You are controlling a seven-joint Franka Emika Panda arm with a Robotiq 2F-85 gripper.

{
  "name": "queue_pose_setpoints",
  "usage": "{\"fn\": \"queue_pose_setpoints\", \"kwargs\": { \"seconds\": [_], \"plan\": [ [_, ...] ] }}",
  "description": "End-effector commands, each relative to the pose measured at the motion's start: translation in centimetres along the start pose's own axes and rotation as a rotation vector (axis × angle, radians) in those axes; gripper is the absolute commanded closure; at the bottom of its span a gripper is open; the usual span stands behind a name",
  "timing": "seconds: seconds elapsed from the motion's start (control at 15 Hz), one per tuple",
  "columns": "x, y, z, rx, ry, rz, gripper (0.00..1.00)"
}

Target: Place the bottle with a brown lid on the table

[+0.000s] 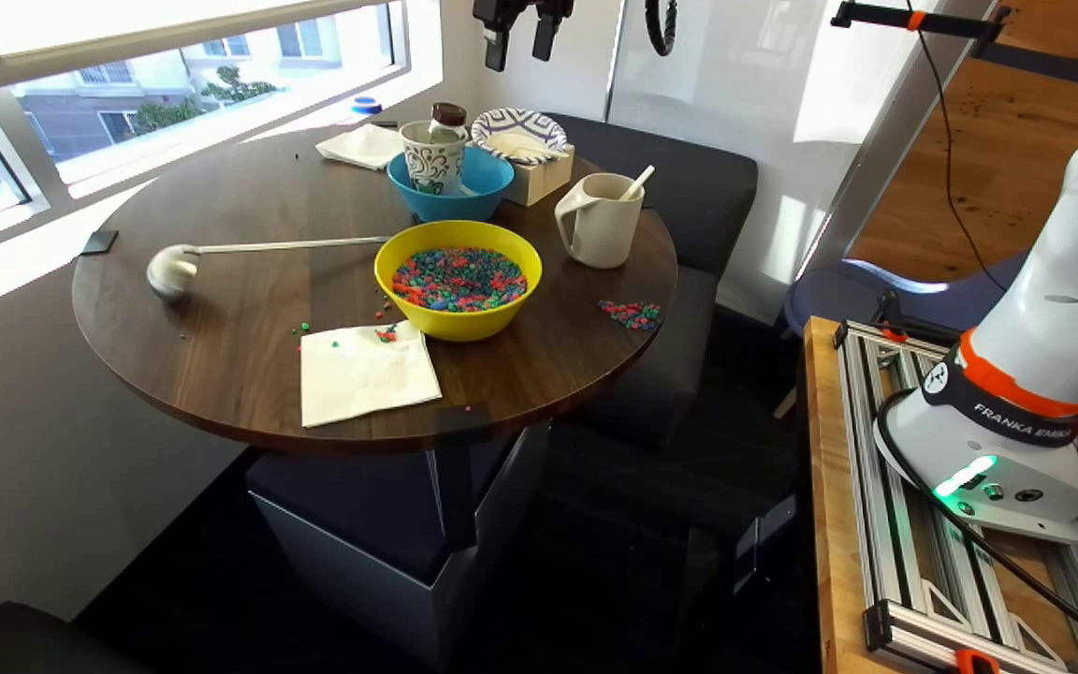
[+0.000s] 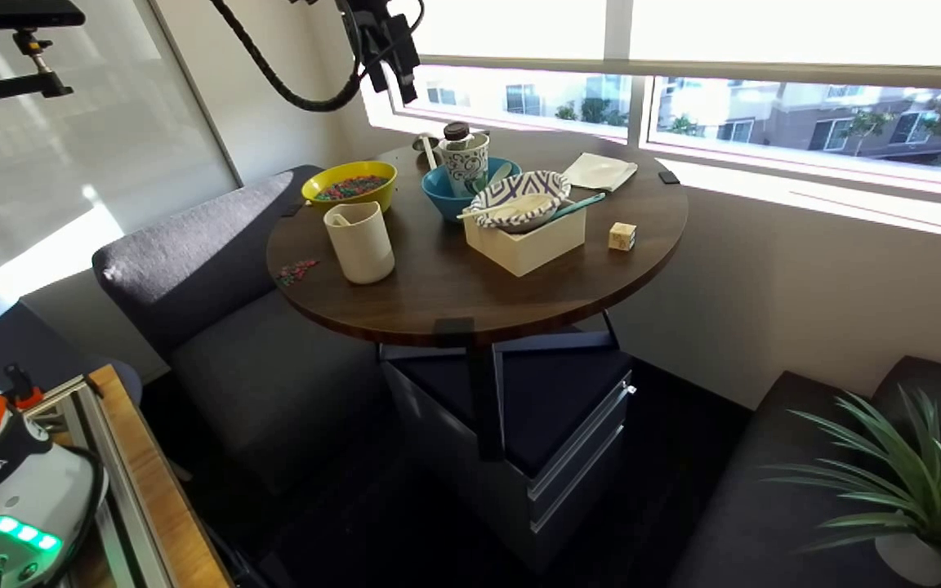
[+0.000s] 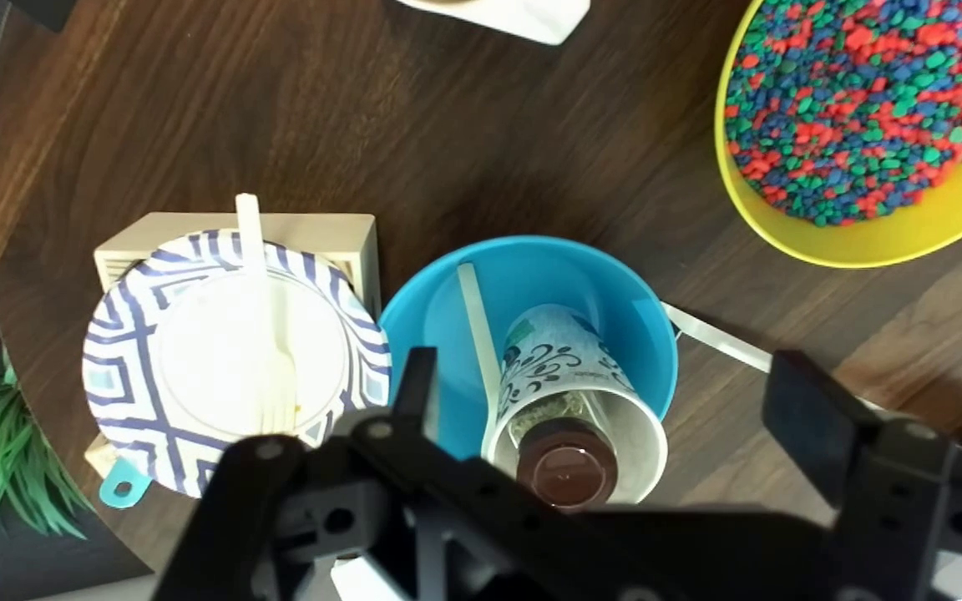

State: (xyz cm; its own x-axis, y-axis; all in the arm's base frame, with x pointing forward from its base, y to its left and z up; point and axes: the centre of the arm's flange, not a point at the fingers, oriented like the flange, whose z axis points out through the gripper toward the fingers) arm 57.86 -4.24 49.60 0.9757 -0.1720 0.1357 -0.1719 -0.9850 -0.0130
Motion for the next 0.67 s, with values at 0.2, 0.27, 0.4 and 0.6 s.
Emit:
{"fn": "queue_pose_setpoints", "kwargs": {
  "seconds": [0.2, 0.27, 0.4, 0.6],
  "plan": [
    [4.5, -2.4, 4.8, -0.027, -0.036, 0.047, 0.00],
    [5.6, -3.0, 5.5, -0.023, -0.035, 0.064, 0.00],
    [7.0, -3.4, 6.5, -0.018, -0.026, 0.089, 0.00],
    [9.1, -2.1, 7.8, -0.009, -0.022, 0.155, 0.00]
  ]
}}
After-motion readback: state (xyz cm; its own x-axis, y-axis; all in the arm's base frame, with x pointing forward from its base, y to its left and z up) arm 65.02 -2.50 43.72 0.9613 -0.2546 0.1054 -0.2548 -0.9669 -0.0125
